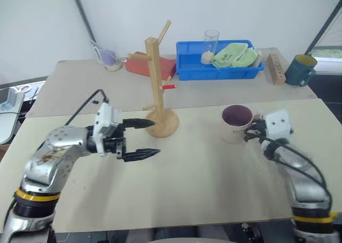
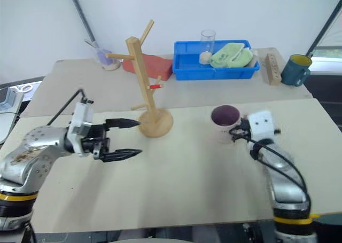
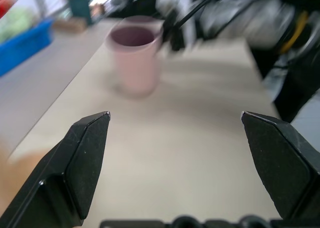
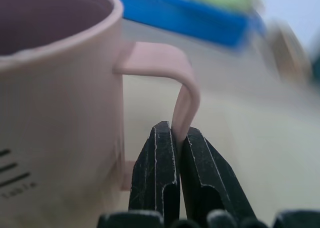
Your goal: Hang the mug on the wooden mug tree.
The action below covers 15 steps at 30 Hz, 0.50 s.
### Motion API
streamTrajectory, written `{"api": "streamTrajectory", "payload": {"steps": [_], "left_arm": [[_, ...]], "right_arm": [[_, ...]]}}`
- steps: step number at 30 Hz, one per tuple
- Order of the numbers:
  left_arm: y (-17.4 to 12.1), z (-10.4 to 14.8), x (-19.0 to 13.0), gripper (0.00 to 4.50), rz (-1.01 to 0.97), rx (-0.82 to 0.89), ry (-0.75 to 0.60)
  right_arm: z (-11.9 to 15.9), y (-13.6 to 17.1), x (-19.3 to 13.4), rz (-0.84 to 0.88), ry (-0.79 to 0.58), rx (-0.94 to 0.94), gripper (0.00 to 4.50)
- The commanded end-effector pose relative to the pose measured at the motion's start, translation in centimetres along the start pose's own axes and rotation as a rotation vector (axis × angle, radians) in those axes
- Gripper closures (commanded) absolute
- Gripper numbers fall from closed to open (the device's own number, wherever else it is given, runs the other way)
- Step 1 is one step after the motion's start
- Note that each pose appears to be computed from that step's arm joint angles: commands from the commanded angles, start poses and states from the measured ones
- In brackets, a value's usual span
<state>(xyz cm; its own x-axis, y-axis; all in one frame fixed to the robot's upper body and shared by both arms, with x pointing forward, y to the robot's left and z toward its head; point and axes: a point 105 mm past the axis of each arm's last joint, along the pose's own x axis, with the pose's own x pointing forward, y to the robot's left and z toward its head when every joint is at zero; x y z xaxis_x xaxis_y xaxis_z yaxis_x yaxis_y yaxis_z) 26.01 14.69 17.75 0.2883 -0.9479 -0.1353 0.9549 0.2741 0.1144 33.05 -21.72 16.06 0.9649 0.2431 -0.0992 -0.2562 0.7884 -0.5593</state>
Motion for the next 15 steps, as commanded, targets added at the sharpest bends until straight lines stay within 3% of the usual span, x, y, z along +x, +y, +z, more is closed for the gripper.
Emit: {"api": "streamTrajectory", "payload": {"steps": [1, 4, 8, 15], "left_arm": [[0.9, 0.8, -1.8, 0.0, 0.092, 0.016, -0.016], [0.4, 1.2, -2.0, 0.0, 0.101, -0.014, -0.063], [0.2, 1.6, -1.9, 0.0, 0.108, -0.008, -0.083], [0.0, 2.8, -1.5, 0.0, 0.119, 0.014, -0.108]], "right_arm": [[7.6, 1.8, 0.4, 0.238, -0.189, -0.383, 4.46], [11.2, 2.2, 1.8, 0.38, -0.241, -0.598, 4.46], [13.8, 2.9, 3.2, 0.486, -0.291, -0.724, 4.46], [16.0, 4.0, 4.3, 0.596, -0.359, -0.826, 4.46]]}}
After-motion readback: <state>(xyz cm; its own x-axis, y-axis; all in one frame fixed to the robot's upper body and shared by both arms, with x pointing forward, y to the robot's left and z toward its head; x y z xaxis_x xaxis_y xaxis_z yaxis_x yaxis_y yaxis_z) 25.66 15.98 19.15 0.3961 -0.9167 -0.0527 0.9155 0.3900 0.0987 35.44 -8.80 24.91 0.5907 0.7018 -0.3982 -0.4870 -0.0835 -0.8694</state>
